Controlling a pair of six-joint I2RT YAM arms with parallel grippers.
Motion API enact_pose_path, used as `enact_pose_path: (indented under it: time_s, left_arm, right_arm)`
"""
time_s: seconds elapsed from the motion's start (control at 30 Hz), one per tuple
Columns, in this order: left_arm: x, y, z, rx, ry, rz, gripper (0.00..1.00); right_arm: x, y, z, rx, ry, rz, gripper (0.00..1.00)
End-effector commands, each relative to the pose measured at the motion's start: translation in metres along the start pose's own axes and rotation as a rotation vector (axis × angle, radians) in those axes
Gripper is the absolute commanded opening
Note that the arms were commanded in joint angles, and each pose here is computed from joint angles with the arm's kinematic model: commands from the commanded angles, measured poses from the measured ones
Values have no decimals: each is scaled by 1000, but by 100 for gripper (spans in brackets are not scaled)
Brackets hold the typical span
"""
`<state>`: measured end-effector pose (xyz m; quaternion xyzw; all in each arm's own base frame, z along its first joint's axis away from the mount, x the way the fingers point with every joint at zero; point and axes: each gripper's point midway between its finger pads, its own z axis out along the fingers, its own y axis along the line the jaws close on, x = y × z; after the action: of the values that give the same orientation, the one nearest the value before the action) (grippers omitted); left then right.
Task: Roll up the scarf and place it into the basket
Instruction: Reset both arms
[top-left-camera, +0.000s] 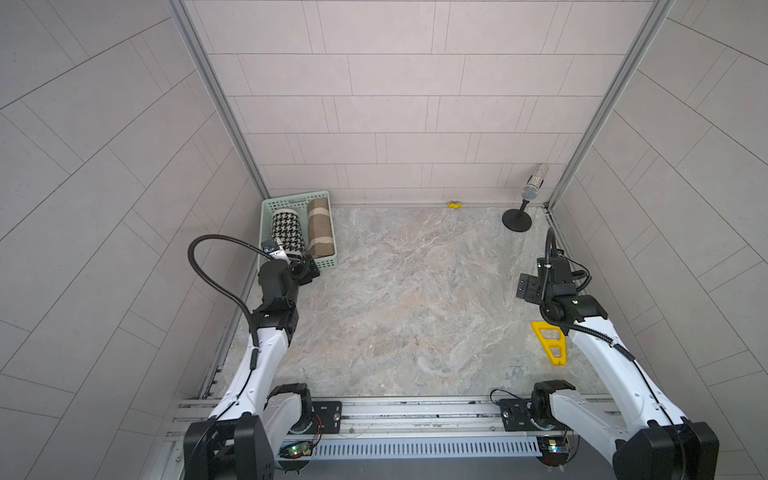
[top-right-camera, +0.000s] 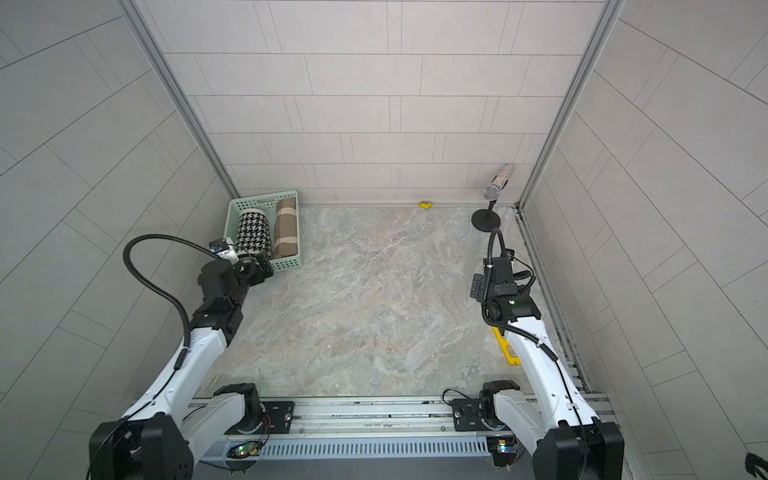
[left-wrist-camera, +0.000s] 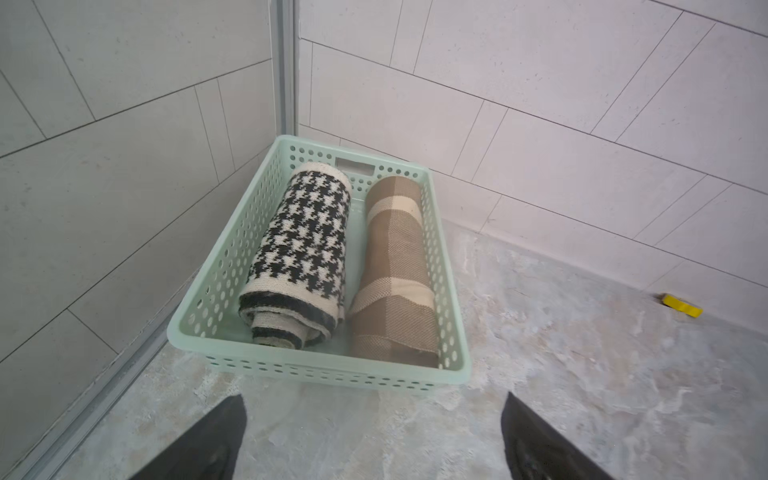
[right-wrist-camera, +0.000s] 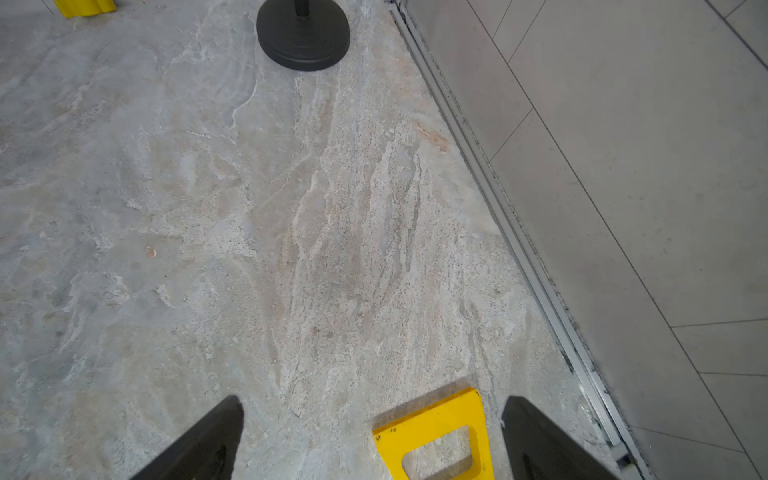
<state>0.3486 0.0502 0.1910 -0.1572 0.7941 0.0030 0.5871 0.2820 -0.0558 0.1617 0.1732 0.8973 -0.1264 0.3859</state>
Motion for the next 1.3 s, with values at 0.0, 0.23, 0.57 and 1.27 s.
enact_pose_path:
  time_s: [0.0, 0.23, 0.57, 1.27]
  left_arm:
    - [-31, -3, 0, 16, -226, 57, 100]
    - [26, 4, 20, 15, -164, 113, 100]
    - [74, -14, 36, 87, -62, 203, 100]
    - [91, -21, 75, 68, 49, 239, 100]
  right_arm:
    - [-23, 2, 4, -10, -153, 32, 100]
    - [-19, 6, 21, -20, -321, 17, 100]
    - [-18, 12, 30, -40, -447, -3, 100]
    - [-9, 59, 88, -197, -576, -61, 100]
